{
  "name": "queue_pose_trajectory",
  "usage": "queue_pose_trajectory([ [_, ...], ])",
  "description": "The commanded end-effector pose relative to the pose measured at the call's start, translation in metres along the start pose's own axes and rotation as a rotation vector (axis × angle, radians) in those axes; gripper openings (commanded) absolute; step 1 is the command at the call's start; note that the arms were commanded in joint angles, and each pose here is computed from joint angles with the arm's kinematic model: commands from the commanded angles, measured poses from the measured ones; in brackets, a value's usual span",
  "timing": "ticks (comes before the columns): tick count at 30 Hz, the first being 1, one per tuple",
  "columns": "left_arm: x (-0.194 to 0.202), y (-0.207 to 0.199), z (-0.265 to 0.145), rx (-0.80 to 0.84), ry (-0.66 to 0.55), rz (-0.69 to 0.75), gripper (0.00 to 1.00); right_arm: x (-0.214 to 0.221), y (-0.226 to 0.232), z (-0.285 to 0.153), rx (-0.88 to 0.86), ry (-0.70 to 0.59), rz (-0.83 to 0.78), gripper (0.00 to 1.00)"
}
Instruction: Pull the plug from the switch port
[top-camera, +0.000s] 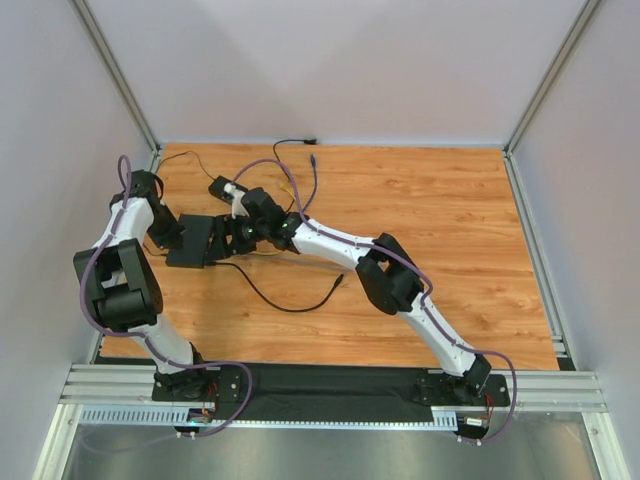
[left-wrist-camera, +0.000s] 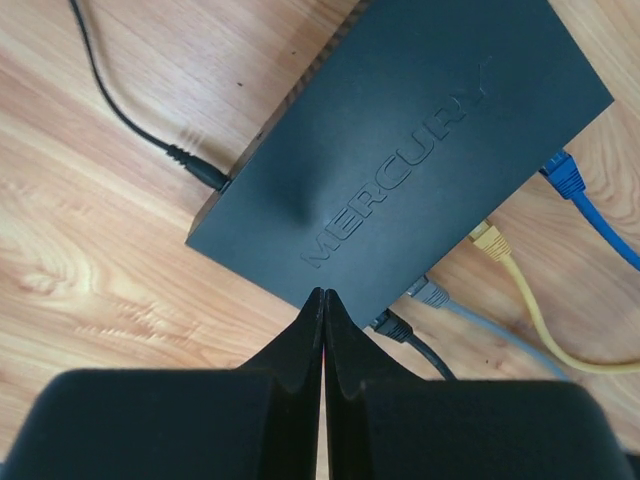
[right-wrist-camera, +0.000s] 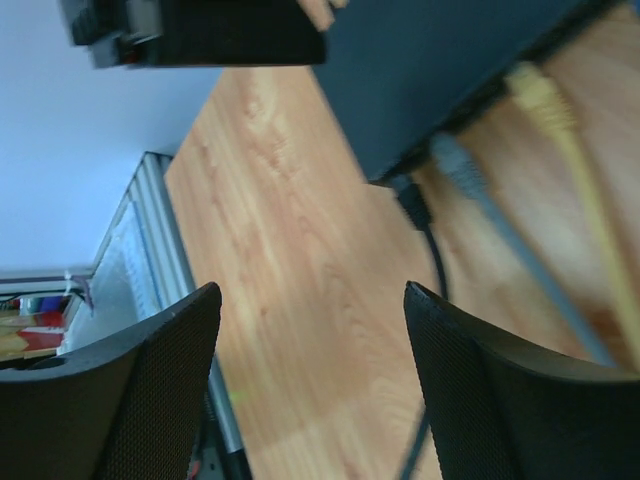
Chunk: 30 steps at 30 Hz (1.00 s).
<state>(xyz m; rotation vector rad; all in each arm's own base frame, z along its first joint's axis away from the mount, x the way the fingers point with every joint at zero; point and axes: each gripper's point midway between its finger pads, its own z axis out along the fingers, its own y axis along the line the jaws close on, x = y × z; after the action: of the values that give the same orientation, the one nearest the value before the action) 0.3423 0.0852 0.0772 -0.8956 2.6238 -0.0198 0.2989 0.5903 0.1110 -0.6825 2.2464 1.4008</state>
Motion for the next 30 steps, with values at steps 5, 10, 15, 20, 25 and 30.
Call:
queue_pose_trajectory([
  [5, 0.001, -0.009, 0.010, 0.042, 0.022, 0.037, 0.00, 0.004, -0.041, 0.000, 0.062, 0.050, 0.005, 0.73],
  [10, 0.007, -0.008, 0.015, 0.040, 0.050, 0.043, 0.00, 0.007, -0.050, 0.009, 0.057, 0.060, 0.040, 0.72],
  [15, 0.001, -0.013, 0.003, 0.059, 0.004, 0.063, 0.00, -0.018, -0.050, 0.005, 0.030, -0.017, 0.045, 0.72],
  [20, -0.001, -0.025, 0.005, 0.111, 0.010, 0.055, 0.00, -0.051, -0.051, -0.003, -0.009, -0.091, 0.039, 0.72],
  [25, 0.003, -0.028, 0.017, 0.123, 0.056, 0.042, 0.00, -0.067, -0.065, 0.004, -0.018, -0.124, 0.050, 0.70],
  [30, -0.006, -0.025, 0.008, 0.114, 0.001, 0.037, 0.00, -0.055, -0.051, 0.013, -0.092, -0.097, 0.092, 0.66],
])
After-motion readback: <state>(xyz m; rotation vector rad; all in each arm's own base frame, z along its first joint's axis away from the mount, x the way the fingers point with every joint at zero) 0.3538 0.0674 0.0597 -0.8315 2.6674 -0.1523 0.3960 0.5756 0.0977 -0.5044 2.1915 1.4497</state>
